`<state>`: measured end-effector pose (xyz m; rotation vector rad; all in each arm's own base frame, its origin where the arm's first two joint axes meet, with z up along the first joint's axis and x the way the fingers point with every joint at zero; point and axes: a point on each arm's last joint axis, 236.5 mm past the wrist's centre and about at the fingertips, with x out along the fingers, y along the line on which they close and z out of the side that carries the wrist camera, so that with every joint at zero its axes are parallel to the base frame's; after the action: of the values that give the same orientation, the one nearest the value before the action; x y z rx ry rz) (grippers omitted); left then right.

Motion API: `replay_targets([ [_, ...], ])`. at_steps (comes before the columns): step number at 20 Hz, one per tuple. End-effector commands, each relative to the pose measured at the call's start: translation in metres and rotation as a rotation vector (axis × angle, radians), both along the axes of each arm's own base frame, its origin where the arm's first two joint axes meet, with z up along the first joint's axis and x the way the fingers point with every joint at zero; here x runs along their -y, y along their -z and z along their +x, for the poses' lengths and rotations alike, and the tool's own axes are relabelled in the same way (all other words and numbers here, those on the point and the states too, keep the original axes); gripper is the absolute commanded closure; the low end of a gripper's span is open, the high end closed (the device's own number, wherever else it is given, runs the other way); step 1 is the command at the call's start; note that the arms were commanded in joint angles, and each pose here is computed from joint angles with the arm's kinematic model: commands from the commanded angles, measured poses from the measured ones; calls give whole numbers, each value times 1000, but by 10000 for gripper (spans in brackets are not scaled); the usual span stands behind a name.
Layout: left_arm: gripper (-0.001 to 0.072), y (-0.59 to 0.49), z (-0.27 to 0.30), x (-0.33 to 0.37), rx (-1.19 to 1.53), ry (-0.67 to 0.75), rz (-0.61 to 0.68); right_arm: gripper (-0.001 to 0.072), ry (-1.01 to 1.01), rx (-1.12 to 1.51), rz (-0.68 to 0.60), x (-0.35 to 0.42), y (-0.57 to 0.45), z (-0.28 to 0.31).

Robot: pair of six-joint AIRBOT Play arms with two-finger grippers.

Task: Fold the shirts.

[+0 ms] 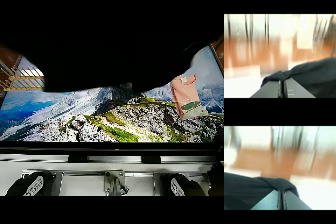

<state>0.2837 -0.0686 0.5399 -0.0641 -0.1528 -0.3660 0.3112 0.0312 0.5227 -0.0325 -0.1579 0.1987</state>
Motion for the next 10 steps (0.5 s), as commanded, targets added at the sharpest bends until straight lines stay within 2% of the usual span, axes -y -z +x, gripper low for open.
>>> replay_targets([
  [1,671,-104,-134,25,386,-9,44,651,68,341,-78,-12,-105,-132],
  [4,671,-86,-153,22,324,-53,56,651,88,254,-86,-13,-84,-152],
  [7,671,-50,-144,7,174,-137,104,651,145,128,-52,1,-56,-157],
  [10,671,-19,-129,-2,45,-170,153,651,188,-14,-80,12,-24,-147],
])
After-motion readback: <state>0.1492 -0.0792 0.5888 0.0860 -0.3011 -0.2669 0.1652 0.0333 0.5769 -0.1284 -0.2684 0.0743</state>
